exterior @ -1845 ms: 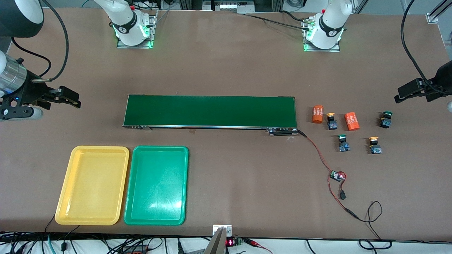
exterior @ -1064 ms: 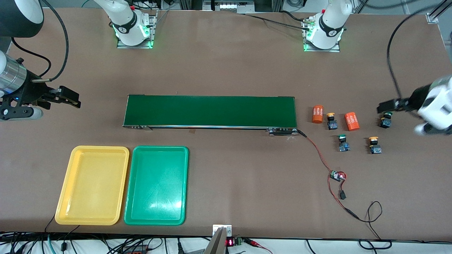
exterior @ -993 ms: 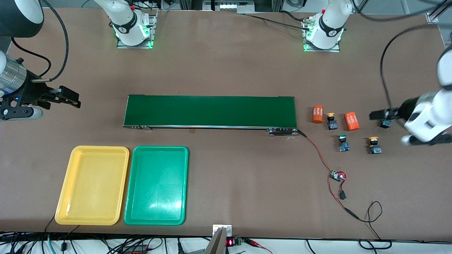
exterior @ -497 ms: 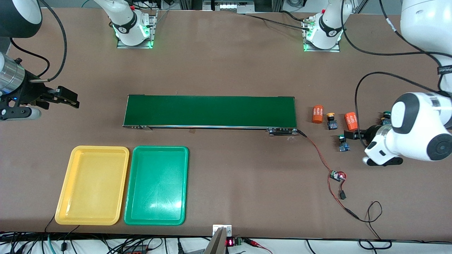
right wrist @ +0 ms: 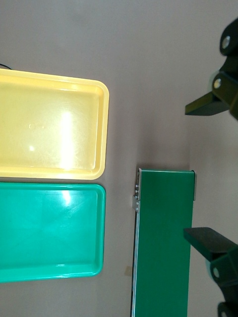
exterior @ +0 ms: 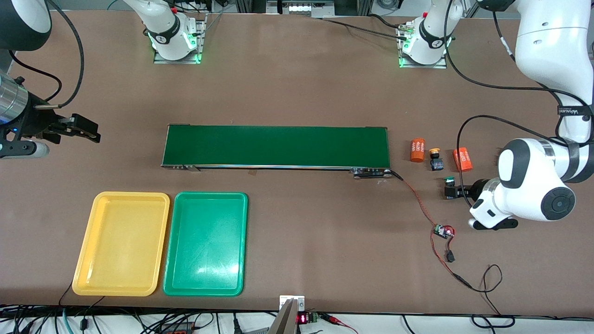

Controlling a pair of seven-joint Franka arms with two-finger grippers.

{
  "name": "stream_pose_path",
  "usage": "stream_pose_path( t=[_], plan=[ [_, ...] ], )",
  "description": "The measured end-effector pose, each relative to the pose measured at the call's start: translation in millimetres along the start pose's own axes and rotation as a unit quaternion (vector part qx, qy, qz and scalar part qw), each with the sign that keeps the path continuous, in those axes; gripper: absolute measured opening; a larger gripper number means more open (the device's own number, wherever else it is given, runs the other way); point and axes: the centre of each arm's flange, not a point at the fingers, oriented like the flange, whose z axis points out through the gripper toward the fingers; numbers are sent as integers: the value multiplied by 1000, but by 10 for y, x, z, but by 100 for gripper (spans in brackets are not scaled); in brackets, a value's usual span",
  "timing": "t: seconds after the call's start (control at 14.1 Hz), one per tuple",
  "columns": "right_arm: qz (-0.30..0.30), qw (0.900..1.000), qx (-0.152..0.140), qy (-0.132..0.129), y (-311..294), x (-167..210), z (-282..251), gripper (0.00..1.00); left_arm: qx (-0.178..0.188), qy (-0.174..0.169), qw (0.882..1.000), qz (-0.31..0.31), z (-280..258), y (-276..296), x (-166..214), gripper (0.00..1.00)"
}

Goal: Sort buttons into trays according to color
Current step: 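Reach the left gripper down and grasp a green-based push button, then lift the button with the left gripper and carry it over the belt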

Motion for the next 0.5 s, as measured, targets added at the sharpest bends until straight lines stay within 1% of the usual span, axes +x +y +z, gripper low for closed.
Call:
stream_pose_path(
  t=[0.28, 0.5],
  plan=[
    [1, 1000, 0, -1, 11, -3, 2, 100, -2, 6, 1000, -2, 434, -95, 195, 100],
    [2, 1000, 0, -6, 14, -13, 10, 100, -3, -7, 1000, -1, 724, -151, 257, 100]
  ],
)
